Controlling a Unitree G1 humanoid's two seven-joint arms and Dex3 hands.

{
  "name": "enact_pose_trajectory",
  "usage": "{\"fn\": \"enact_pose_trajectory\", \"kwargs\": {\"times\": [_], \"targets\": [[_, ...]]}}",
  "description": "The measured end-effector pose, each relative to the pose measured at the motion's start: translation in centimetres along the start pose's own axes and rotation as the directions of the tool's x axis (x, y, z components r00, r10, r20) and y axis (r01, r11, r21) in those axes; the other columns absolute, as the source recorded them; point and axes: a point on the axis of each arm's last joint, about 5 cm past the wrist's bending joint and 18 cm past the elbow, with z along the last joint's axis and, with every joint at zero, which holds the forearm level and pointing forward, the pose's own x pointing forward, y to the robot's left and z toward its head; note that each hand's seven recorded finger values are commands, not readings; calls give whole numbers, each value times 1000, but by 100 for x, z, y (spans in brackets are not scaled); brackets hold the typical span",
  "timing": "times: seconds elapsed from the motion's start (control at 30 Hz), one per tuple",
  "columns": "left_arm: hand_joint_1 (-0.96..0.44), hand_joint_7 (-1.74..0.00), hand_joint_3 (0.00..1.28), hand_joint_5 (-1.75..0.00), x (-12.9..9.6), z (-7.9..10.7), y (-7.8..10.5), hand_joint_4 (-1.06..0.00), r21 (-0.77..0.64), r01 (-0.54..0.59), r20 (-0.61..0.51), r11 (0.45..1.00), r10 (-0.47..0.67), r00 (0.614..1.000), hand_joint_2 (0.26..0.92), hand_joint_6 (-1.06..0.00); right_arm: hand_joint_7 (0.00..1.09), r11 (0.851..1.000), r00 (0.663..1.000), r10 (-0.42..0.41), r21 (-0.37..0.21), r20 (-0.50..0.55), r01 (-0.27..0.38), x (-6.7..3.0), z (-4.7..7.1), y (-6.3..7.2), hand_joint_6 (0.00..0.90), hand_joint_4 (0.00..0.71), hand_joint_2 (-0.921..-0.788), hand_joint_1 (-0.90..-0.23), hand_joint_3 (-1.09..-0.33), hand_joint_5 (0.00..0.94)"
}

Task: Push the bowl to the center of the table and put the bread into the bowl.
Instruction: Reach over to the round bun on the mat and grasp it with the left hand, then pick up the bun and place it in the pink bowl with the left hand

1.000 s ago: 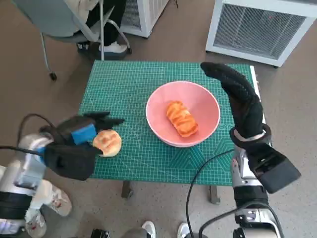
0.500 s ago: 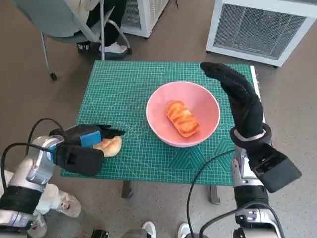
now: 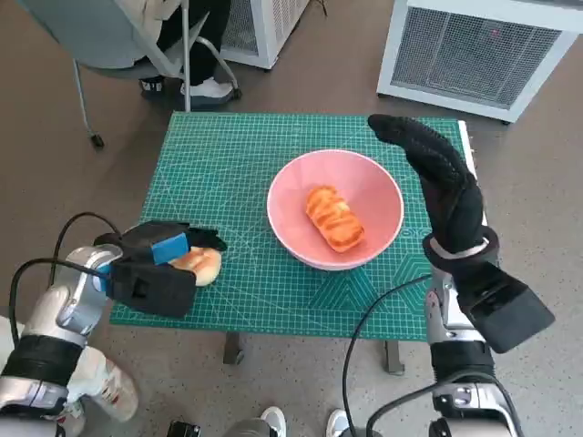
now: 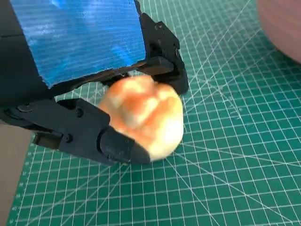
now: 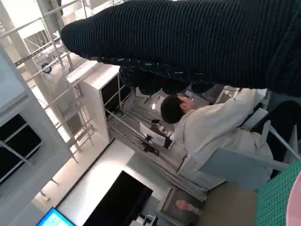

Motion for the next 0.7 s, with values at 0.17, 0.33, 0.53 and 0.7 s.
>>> {"fn": "enact_pose_trajectory", "kwargs": {"times": [0.17,0.33,0.53,0.7], "targets": [[1,-1045,134,-1420,-115,53,170,-566,1,-103,52,995,103,993,921,-625,761,1000,1000,0,0,0,0,1,0,0,-1,97,-921,-587,-839,526],[1,-1005,143,-1472,-256,151,407,-531,15,-237,121,971,233,965,921,-647,762,1000,1000,0,-1,0,0,0,0,-3,-1,93,-921,-586,-842,534],[0,-1048,141,-1444,-359,338,708,-518,47,-392,218,919,374,901,921,-650,764,1000,1000,1,1,0,-1,4,-1,2,-1,83,-921,-596,-842,551],[-1,-1220,137,-1279,-349,526,928,-548,47,-494,306,868,458,835,921,-613,765,1000,1000,4,1,1,-4,8,-1,0,-1,78,-921,-597,-842,562]]}}
